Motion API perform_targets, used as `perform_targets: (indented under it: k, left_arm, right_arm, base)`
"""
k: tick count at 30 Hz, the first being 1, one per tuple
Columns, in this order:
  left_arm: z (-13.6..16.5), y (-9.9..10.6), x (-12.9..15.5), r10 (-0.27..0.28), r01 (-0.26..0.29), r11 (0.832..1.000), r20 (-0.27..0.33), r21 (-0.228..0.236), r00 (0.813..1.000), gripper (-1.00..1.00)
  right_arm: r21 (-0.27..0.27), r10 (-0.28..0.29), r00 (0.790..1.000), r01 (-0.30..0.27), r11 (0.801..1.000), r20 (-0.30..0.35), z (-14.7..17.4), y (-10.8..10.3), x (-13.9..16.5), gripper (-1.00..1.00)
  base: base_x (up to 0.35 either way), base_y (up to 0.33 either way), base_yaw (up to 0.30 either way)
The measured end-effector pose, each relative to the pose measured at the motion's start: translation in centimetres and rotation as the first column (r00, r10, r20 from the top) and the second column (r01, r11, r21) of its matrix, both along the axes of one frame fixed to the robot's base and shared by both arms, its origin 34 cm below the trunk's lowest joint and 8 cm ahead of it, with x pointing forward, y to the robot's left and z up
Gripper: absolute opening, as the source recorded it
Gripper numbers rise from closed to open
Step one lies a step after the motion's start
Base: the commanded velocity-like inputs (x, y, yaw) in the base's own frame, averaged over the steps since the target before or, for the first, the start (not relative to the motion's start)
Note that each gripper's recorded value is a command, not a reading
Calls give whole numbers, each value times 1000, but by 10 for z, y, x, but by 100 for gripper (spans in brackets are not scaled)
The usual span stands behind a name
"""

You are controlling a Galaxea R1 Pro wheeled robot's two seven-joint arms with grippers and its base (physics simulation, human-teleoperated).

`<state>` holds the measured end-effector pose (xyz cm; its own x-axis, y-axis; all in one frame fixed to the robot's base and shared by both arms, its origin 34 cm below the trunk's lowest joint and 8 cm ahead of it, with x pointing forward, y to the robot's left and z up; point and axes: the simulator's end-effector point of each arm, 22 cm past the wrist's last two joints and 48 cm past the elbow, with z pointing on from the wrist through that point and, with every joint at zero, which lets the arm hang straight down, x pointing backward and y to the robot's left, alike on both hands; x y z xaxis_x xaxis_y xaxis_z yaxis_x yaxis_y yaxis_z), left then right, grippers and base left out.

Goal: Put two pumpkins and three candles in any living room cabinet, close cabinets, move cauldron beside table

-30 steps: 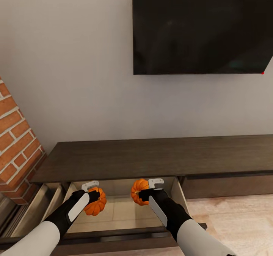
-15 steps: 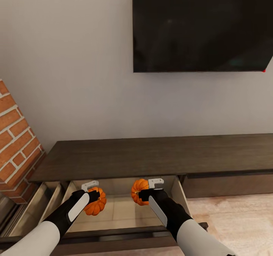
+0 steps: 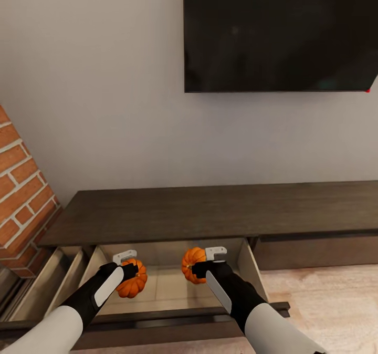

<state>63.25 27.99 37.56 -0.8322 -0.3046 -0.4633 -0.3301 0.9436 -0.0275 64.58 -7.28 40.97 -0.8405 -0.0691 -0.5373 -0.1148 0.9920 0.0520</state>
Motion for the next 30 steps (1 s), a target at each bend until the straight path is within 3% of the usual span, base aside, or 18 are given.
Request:
perform_targets:
  k: [16, 30]
  left_arm:
    - [-35, 0, -9, 1, -1, 1000, 0, -1, 1000, -100]
    - [-46, 1, -11, 2, -2, 1000, 2, 1, 1000, -100]
  right_arm:
    - [0, 0, 1000, 0, 1000, 0, -36, 0, -9, -100]
    - [0, 1, 1000, -1, 1000, 2, -46, 0, -11, -100]
  base:
    - [0, 0, 0]
    - [0, 0, 0]
